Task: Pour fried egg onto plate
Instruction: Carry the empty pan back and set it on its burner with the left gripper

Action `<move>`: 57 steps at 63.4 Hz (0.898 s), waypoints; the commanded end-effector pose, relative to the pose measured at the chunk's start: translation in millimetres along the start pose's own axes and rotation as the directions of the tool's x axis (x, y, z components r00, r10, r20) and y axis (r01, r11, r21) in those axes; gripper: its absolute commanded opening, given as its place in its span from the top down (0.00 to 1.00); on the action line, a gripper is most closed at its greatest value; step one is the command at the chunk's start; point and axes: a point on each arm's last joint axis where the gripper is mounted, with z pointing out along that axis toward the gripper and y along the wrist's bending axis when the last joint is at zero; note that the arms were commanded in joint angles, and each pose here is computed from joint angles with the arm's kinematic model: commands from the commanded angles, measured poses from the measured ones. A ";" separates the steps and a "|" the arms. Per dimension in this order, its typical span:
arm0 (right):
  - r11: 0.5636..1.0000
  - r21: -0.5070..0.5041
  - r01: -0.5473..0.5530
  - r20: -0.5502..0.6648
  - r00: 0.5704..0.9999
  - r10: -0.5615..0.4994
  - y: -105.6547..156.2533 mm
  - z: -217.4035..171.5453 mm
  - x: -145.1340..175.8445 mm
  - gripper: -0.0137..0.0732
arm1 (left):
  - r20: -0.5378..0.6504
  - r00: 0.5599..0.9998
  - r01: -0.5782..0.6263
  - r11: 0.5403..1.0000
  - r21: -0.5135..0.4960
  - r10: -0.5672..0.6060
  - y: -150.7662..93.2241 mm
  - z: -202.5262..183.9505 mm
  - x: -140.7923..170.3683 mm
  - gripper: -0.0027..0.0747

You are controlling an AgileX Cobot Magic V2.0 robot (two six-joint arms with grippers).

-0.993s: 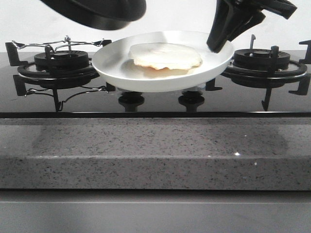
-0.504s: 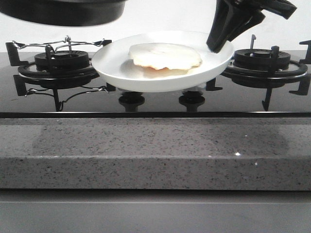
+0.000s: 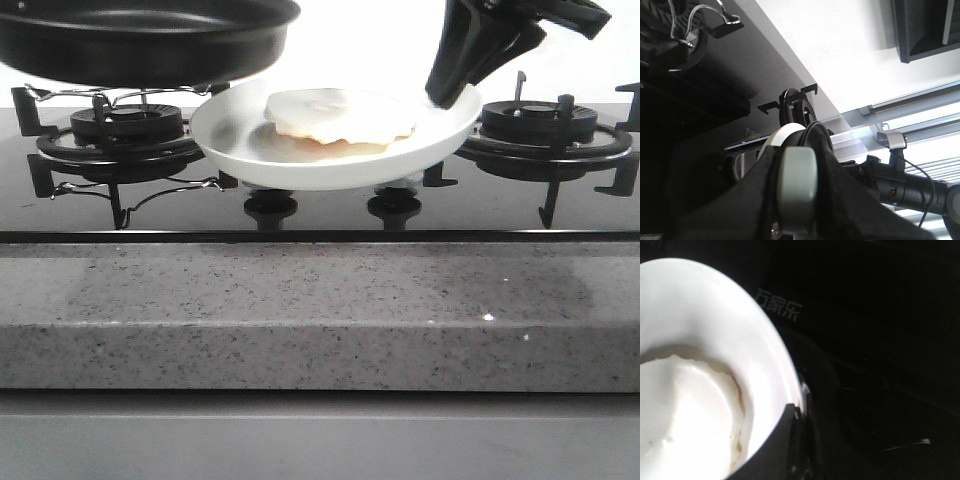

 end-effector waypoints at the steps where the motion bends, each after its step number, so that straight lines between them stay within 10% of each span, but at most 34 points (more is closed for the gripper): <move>1: 1.000 -0.027 0.005 0.116 0.993 -0.001 9.0 -26.0 -9.7 0.98 | 0.039 0.999 -0.008 0.992 0.126 0.003 -22.3 -3.8 -4.5 0.99; 57: 1.000 -0.026 0.004 0.120 0.993 -0.001 8.9 -25.9 -10.1 0.98 | 0.064 0.998 0.000 0.992 0.127 -0.008 -22.4 -4.0 -7.0 0.99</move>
